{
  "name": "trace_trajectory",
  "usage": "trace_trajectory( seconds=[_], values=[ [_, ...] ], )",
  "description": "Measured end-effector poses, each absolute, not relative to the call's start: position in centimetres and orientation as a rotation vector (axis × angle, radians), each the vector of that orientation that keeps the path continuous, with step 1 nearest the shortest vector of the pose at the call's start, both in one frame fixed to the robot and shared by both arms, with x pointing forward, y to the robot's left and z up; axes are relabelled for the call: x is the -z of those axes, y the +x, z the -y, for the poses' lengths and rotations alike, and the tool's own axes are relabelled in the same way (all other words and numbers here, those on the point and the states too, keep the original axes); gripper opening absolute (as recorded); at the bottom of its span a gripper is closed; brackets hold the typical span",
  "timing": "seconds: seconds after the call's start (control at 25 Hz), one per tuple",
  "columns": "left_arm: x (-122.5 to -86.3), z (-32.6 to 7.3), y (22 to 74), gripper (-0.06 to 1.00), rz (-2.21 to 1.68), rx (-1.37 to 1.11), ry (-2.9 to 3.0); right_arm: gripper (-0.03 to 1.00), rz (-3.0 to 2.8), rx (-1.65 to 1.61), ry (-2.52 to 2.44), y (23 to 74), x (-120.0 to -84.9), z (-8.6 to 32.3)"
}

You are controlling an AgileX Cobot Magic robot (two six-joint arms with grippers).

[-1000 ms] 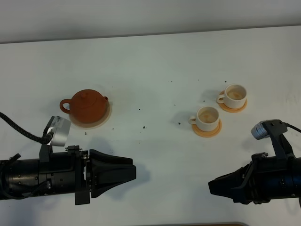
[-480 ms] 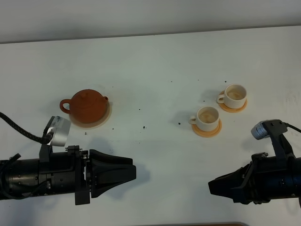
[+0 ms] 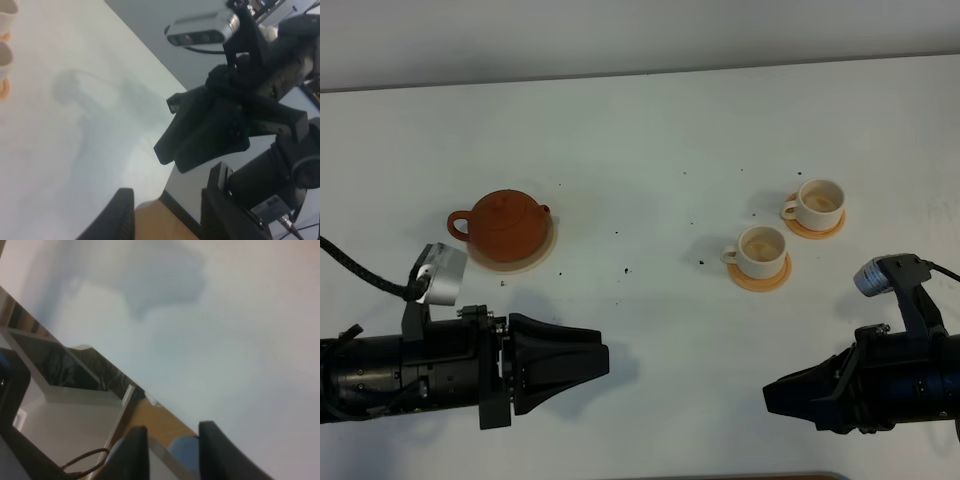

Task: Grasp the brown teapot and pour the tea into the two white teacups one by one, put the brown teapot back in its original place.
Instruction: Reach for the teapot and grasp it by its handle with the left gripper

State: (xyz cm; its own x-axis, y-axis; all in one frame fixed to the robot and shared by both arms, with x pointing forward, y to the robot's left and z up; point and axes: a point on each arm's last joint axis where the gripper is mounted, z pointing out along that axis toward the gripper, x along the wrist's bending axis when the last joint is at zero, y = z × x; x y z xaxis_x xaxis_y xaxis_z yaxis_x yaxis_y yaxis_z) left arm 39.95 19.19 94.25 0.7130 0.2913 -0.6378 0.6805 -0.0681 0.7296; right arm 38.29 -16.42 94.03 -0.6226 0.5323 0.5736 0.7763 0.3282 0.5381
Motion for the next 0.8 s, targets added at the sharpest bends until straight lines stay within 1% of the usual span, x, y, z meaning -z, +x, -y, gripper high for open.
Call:
trace_trajectory(
  seconds=[0.8],
  values=[
    [-94.38,-19.14,39.89,0.32,-0.783,0.393,1.645,0.24,2.326,1.19,-1.186,38.48,-93.96,16.51]
  ],
)
